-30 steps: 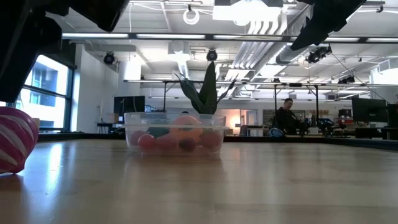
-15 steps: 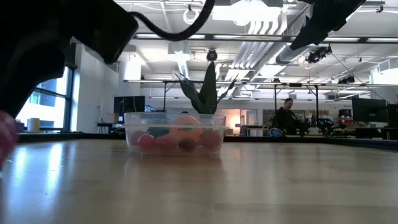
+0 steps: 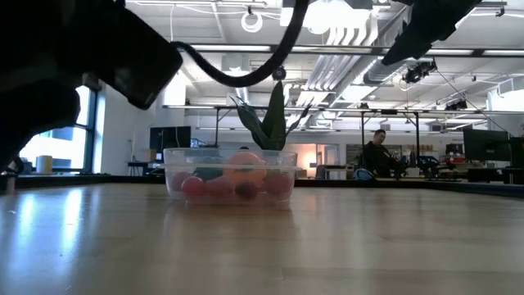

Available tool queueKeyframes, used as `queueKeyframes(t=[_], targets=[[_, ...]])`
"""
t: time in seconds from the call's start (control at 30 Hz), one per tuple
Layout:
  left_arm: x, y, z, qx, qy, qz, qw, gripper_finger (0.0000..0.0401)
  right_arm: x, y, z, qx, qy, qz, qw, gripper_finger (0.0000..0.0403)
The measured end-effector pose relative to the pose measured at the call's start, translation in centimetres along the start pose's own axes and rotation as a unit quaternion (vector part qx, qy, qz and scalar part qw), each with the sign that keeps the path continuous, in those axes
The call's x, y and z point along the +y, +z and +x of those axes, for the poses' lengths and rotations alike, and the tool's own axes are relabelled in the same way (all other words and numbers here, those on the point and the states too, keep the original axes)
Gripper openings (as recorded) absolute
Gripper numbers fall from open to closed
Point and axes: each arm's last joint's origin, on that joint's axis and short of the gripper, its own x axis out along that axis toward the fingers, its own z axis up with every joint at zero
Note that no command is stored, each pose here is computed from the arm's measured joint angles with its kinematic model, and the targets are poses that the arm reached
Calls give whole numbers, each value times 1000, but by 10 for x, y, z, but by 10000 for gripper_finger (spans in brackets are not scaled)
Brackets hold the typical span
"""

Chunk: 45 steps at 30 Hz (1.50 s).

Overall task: Pick and placing Produce into tupperware
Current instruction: Put the violet onion into the transparent bin

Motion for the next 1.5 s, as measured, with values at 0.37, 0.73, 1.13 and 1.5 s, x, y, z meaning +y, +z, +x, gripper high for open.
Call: queueKeyframes(t=[0.37,0.73,1.13,1.5], targets=[[8,-7,-1,68,22,37,997,271,0,0,0,0,0,0,1000,46],[12,-11,-2,103,32,31,994,271,0,0,0,0,0,0,1000,46],[11,-13,-3,135,16,-1,991,271,0,0,0,0,0,0,1000,46],[18,2,-5,64,47,17,997,271,0,0,0,0,0,0,1000,46]])
